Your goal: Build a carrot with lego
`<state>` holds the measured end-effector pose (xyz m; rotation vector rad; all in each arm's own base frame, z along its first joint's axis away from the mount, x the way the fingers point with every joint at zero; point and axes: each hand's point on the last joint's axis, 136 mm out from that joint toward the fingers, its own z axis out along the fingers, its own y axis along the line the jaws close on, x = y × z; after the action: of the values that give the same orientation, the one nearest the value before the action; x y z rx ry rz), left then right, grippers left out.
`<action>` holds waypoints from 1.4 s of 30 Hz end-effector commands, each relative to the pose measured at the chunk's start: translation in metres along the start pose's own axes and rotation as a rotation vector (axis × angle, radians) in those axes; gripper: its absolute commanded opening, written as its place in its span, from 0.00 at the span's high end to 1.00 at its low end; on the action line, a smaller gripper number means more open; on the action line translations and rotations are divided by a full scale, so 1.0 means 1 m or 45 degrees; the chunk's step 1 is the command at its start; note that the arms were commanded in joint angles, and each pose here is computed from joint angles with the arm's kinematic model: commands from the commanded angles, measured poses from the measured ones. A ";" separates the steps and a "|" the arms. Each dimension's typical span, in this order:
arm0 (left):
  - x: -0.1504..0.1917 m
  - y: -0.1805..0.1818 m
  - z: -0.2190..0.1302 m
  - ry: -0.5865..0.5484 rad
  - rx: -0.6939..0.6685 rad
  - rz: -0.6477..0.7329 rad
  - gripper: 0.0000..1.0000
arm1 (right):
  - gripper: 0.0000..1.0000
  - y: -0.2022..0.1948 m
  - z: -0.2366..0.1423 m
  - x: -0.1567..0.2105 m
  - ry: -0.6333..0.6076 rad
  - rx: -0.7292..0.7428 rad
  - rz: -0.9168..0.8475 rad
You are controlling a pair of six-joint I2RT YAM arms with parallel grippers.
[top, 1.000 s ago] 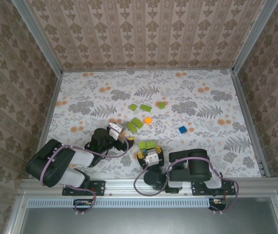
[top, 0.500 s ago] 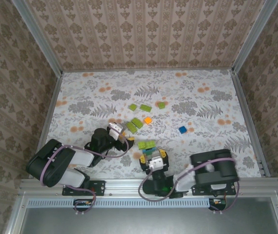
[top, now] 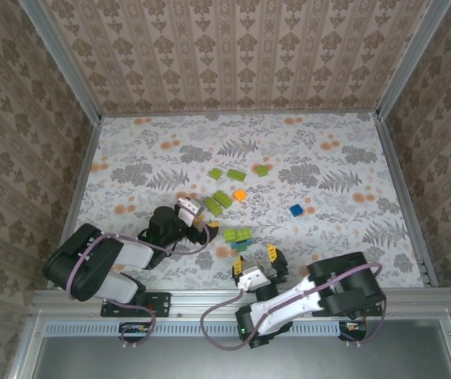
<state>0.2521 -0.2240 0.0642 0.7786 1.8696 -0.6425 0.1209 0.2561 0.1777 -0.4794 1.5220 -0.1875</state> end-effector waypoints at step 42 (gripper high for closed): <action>-0.006 -0.002 0.002 -0.003 0.013 0.021 0.00 | 0.10 -0.188 0.077 -0.216 0.151 0.498 0.071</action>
<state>0.2531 -0.2270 0.0639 0.7988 1.8696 -0.6359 0.2165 0.1946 0.4413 -0.0743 1.6106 -0.3810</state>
